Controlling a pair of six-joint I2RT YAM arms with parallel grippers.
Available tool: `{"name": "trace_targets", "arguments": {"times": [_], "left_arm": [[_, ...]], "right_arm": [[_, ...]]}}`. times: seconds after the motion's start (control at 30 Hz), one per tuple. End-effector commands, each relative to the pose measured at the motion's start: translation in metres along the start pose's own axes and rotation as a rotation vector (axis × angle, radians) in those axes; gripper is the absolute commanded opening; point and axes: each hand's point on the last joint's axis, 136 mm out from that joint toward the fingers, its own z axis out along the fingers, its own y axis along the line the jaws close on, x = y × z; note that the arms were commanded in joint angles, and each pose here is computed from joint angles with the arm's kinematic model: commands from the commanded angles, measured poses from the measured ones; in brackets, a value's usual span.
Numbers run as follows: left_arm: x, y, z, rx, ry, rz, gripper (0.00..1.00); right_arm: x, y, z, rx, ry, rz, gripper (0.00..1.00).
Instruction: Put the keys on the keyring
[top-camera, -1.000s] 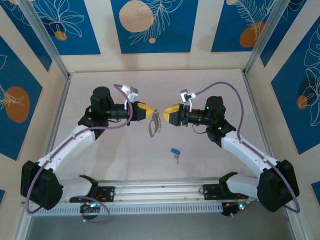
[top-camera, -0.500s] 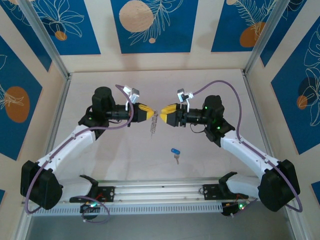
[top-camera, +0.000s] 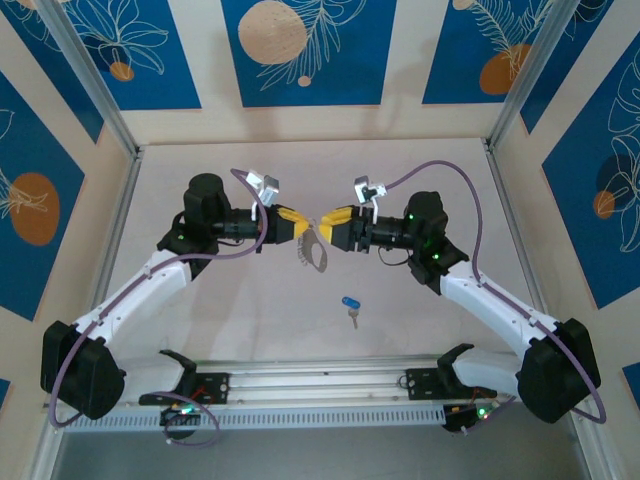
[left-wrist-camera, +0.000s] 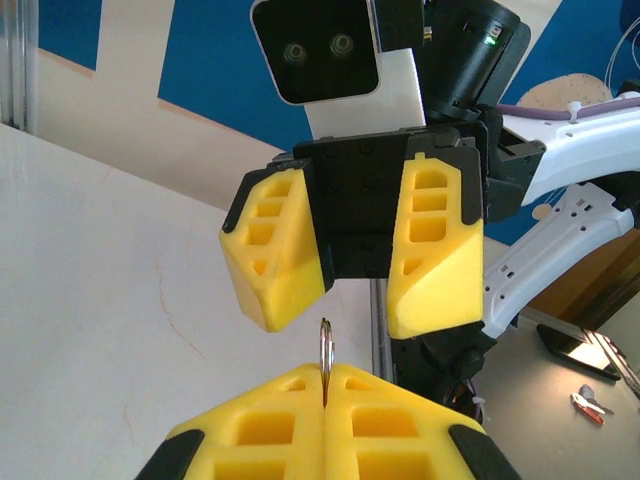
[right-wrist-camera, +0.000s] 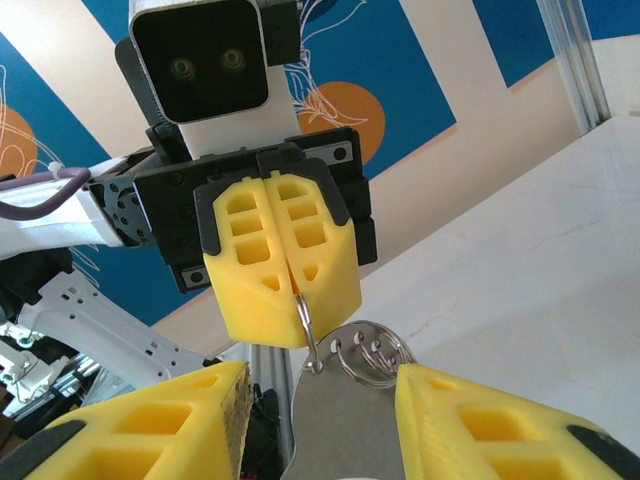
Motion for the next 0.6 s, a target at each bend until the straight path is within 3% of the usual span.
{"name": "trace_targets", "arguments": {"times": [0.0,0.33,0.57], "left_arm": [[-0.0118,-0.0123,0.001,0.029,-0.022,0.044,0.0],[-0.0108,-0.0124,0.0026,0.031,-0.018,0.043,0.0],[-0.0105,-0.0117,0.003,0.031,-0.017,0.042,0.0]], "right_arm": [[-0.0159,0.0118,0.0046,-0.029,-0.029,-0.048,0.43],[-0.0164,0.0109,0.0123,-0.037,-0.02,-0.047,0.38],[-0.0148,0.0085,0.0131,-0.032,-0.017,-0.041,0.26]]}}
